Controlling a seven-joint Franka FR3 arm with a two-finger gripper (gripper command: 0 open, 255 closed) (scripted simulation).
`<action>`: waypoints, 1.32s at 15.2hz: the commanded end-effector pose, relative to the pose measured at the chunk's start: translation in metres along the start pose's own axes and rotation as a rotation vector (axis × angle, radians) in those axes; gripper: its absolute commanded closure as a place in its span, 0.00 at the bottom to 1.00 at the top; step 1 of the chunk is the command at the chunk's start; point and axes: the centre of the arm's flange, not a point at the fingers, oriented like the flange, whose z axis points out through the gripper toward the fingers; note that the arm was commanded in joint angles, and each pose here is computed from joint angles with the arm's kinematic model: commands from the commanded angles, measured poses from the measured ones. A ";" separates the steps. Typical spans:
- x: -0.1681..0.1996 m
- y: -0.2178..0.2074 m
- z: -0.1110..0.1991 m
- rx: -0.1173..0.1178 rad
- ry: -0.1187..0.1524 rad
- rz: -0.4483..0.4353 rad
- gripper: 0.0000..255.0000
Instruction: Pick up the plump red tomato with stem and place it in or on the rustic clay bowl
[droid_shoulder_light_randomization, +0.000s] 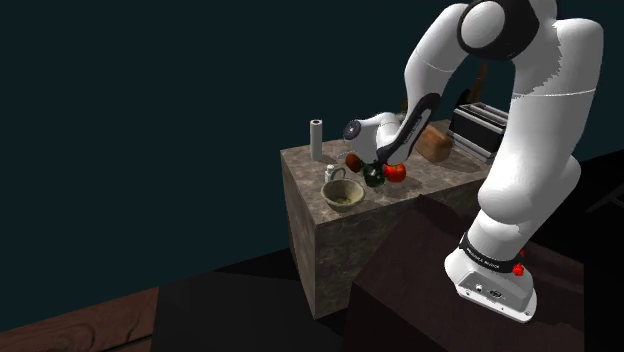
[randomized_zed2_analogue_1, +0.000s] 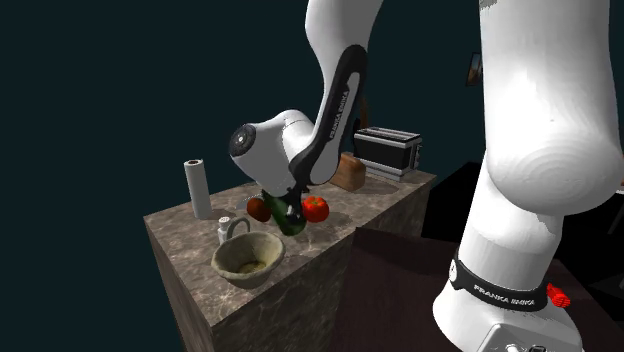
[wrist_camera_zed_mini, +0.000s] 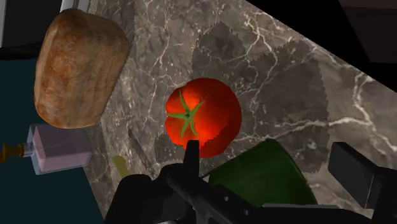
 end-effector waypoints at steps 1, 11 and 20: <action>0.007 0.001 0.029 -0.043 -0.014 -0.014 0.00; 0.020 0.007 0.108 -0.120 -0.042 -0.038 0.00; 0.020 0.008 0.117 -0.120 -0.042 -0.038 0.00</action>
